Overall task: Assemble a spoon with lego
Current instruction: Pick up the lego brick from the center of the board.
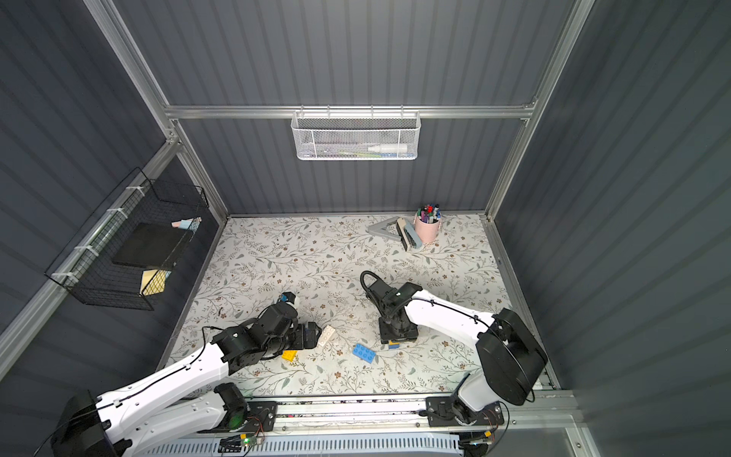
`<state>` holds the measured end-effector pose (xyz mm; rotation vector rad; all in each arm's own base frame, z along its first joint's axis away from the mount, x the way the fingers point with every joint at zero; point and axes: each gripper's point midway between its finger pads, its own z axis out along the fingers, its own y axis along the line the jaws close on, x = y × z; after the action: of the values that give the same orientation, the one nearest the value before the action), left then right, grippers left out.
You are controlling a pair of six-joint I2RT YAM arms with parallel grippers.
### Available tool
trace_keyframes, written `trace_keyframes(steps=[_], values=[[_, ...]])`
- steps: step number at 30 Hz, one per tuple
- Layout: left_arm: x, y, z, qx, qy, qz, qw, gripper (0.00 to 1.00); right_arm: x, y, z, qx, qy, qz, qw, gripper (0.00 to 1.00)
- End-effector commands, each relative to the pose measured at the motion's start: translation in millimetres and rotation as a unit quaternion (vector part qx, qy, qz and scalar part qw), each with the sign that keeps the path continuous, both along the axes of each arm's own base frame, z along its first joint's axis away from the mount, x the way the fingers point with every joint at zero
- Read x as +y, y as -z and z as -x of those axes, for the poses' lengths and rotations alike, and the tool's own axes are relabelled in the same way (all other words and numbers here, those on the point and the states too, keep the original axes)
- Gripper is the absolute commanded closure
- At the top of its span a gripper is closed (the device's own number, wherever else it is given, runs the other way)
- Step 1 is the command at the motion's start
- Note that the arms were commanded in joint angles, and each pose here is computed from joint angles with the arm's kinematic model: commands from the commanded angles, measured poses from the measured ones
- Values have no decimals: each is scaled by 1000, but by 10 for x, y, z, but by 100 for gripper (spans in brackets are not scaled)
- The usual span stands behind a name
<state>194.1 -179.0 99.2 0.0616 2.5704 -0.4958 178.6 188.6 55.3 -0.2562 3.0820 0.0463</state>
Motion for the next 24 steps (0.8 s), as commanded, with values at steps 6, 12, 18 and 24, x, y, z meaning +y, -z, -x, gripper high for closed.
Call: trace_keyframes(steps=[6, 12, 18, 24], values=[[48, -146, 1, -7, -24, 11, 1000, 1, 30, 33, -41, 8, 5, 9, 1000, 65], [133, -231, -29, -22, -42, 5, 999, 0, 202, -294, -70, -14, 0, -25, 1000, 72], [132, -275, -61, -30, -45, 5, 999, 1, 577, -561, -224, -28, -7, -60, 998, 71], [147, -276, -121, -39, -44, -17, 998, 0, 1010, -529, -537, 6, -17, -34, 999, 69]])
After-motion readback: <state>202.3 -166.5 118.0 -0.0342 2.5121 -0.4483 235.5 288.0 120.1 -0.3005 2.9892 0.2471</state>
